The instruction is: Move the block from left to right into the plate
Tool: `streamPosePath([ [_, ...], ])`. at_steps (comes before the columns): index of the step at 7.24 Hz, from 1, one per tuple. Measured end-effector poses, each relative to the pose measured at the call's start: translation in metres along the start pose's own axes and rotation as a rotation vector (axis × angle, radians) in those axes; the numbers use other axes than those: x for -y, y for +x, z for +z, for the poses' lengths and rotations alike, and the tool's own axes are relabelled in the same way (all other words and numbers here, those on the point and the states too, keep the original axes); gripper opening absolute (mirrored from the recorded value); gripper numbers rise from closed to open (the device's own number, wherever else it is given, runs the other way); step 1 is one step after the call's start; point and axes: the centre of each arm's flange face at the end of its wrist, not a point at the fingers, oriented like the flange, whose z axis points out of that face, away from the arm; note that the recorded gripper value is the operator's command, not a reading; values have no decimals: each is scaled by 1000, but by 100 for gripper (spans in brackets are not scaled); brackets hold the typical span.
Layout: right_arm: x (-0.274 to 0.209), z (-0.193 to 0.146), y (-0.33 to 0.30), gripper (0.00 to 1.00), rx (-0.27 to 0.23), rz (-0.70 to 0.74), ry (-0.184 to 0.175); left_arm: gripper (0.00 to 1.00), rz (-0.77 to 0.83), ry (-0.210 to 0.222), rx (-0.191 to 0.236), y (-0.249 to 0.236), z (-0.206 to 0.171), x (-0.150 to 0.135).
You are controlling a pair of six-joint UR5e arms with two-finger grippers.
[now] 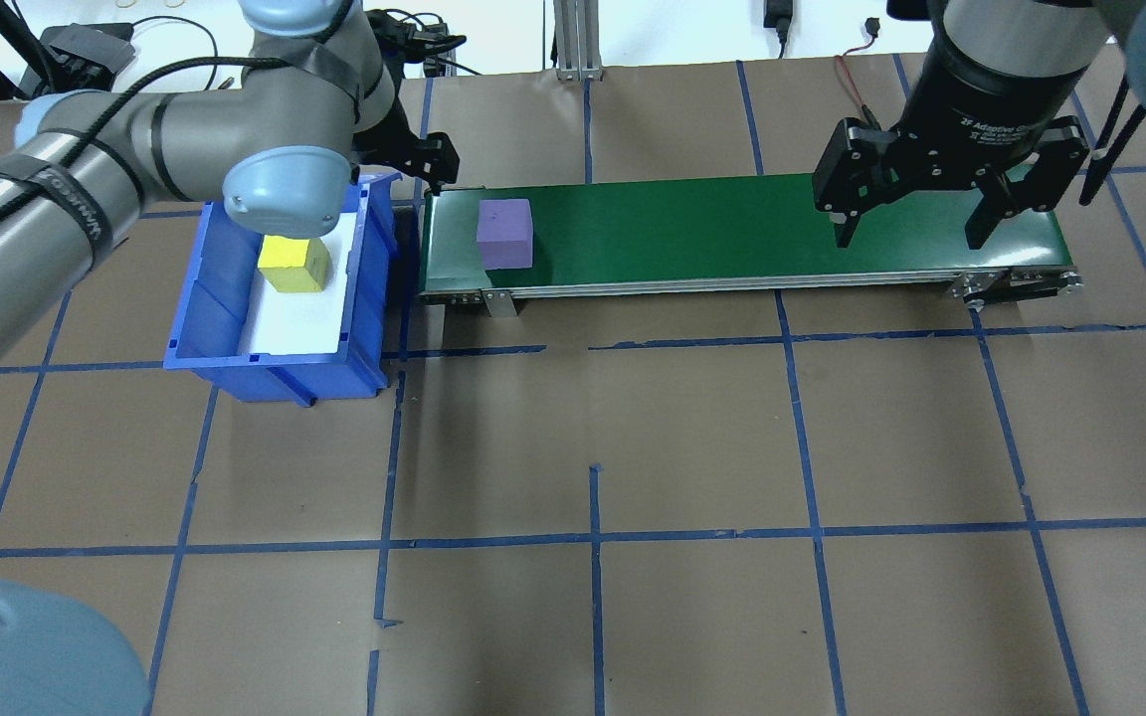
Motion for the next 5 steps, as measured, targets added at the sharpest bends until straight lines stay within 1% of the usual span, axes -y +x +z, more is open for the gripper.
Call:
streamPosePath([
  [1, 0, 0, 0, 100, 0, 0, -1, 100, 38, -4, 22, -48, -1, -2],
  [2, 0, 1, 0, 100, 1, -1, -2, 100, 57, -16, 21, -77, 5, -5],
  [3, 0, 1, 0, 100, 2, -1, -2, 100, 63, -39, 15, -89, 19, -8],
  [5, 0, 1, 0, 100, 1, 0, -3, 100, 55, -101, -3, -91, 59, -14],
])
